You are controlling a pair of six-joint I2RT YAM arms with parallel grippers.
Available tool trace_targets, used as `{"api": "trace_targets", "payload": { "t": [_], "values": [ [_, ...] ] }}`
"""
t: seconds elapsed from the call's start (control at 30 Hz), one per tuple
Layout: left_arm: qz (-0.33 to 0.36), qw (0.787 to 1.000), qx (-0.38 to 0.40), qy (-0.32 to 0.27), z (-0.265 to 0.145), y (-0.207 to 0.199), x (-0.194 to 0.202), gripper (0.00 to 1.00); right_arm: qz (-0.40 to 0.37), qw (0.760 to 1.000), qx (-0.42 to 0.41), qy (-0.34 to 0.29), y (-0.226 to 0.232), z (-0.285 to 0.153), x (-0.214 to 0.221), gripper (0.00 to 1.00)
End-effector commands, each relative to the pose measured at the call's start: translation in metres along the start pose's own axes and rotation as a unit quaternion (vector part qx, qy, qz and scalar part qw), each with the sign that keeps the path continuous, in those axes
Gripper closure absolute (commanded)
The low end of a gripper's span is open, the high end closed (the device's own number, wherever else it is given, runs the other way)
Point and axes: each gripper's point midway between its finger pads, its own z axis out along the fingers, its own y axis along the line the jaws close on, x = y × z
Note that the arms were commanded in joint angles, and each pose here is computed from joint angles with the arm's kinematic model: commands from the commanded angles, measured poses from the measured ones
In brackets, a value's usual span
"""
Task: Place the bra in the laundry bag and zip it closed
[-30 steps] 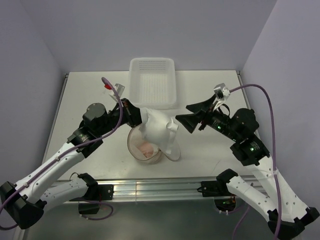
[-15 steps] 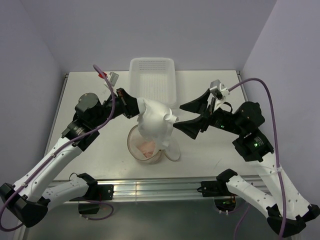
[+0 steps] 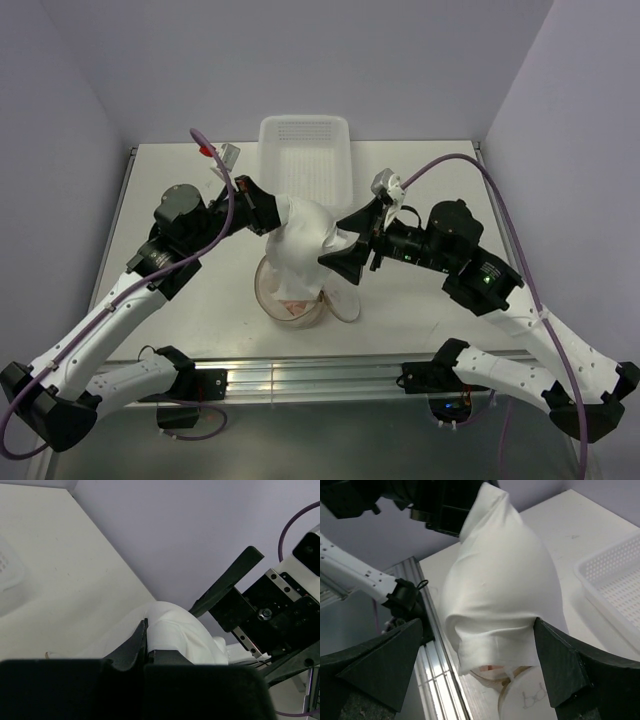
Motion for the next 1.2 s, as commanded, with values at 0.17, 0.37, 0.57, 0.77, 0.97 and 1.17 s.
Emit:
{"api": "trace_targets", "payload": {
  "t": [0.17, 0.37, 0.57, 0.77, 0.97, 1.17],
  "values": [
    [0.018, 0.999, 0.014, -0.037, -0.005, -0.016, -0.022, 1.00, -0.032, 0.994, 0.075, -0.078, -0.015, -0.009, -0.041, 0.00],
    [0.019, 0.999, 0.010, -0.037, 0.000, -0.014, -0.023, 1.00, -0.061, 0.993, 0.077, -0.072, -0.009, -0.006, -0.056, 0.00],
    [0.027, 0.999, 0.002, -0.034, 0.006, -0.013, -0.027, 1.00, -0.109, 0.984, 0.139, 0.012, -0.028, 0.004, -0.037, 0.00],
    [0.026, 0.999, -0.002, -0.033, 0.007, -0.012, -0.026, 1.00, -0.116, 0.989, 0.088, 0.025, -0.009, 0.003, -0.033, 0.00],
    [0.027, 0.999, 0.007, -0.034, 0.005, -0.017, -0.027, 1.00, -0.109, 0.985, 0.111, 0.071, -0.024, 0.019, -0.009, 0.00],
    [0.028, 0.999, 0.013, -0.032, 0.000, -0.023, -0.027, 1.00, -0.116, 0.986, 0.100, 0.063, -0.023, 0.025, -0.009, 0.00]
  ]
}}
